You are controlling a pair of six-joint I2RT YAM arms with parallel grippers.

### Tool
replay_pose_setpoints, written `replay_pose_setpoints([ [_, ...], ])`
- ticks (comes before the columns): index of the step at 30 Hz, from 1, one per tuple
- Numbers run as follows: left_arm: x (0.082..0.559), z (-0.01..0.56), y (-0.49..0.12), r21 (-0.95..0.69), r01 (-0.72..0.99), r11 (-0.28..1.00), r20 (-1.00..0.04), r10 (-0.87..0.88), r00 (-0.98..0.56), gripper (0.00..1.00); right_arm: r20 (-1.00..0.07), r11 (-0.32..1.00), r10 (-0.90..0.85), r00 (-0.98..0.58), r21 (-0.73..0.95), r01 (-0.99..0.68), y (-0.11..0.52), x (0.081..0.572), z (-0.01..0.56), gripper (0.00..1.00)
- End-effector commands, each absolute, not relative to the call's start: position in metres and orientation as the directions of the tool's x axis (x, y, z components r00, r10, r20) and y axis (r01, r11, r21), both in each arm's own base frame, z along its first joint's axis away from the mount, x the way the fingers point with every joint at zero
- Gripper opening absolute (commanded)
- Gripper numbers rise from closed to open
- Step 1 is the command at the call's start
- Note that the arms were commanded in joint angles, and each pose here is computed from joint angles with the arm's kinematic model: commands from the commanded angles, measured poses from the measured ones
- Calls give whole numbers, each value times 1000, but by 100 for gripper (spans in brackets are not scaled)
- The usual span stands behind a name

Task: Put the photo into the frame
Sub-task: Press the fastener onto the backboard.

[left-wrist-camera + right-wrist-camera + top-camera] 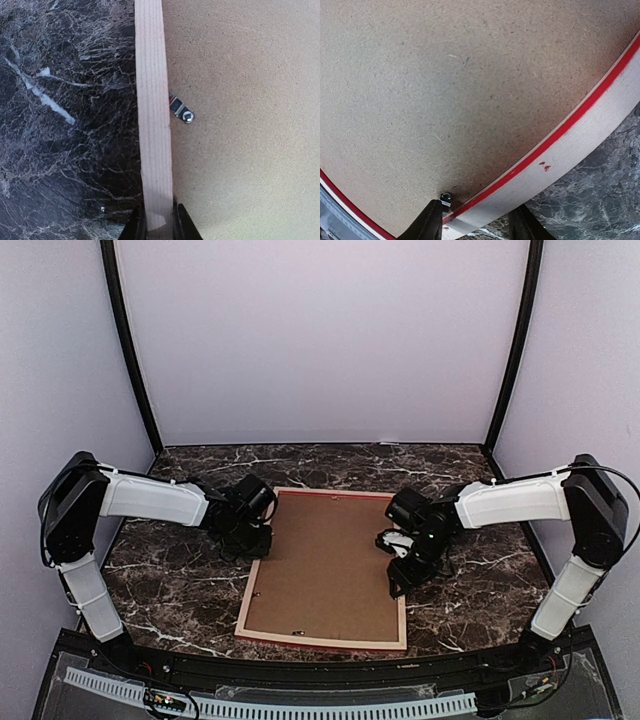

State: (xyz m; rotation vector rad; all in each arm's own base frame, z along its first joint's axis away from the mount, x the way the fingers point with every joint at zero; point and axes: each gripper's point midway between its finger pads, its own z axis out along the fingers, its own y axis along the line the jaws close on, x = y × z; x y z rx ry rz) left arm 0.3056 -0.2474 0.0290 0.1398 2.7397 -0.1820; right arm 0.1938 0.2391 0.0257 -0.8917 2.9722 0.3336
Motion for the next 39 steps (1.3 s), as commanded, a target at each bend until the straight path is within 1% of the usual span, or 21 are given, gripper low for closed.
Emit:
replay_pose_setpoints([
  [1, 289, 11, -242, -65, 159, 985, -313, 131, -941, 1, -85, 805, -548, -832, 218, -552, 245, 193, 20, 46],
  [4, 289, 11, -242, -65, 159, 985, -312, 131, -941, 1, -103, 791, -547, -830, 262, -554, 254, 191, 21, 50],
  [8, 289, 10, -243, -65, 163, 984, -311, 135, -941, 1, -105, 786, -546, -832, 280, -551, 259, 191, 18, 56],
  [14, 290, 11, -243, -63, 165, 984, -310, 138, -941, 1, -113, 808, -516, -849, 265, -526, 261, 199, 14, 58],
  [19, 290, 11, -243, -61, 171, 983, -311, 144, -939, 0, -155, 810, -468, -870, 320, -492, 273, 207, 23, 62],
  [22, 291, 12, -244, -63, 170, 983, -313, 143, -939, 1, -186, 796, -445, -876, 367, -482, 280, 210, 32, 66],
  [25, 291, 12, -244, -62, 170, 983, -313, 143, -939, 0, -193, 793, -441, -877, 375, -481, 278, 209, 37, 69],
  [32, 291, 11, -242, -56, 167, 984, -313, 142, -939, 0, -145, 818, -444, -884, 338, -466, 257, 195, 33, 69],
  [39, 291, 11, -243, -58, 169, 984, -310, 143, -940, 0, -113, 833, -437, -892, 322, -449, 244, 184, 32, 66],
])
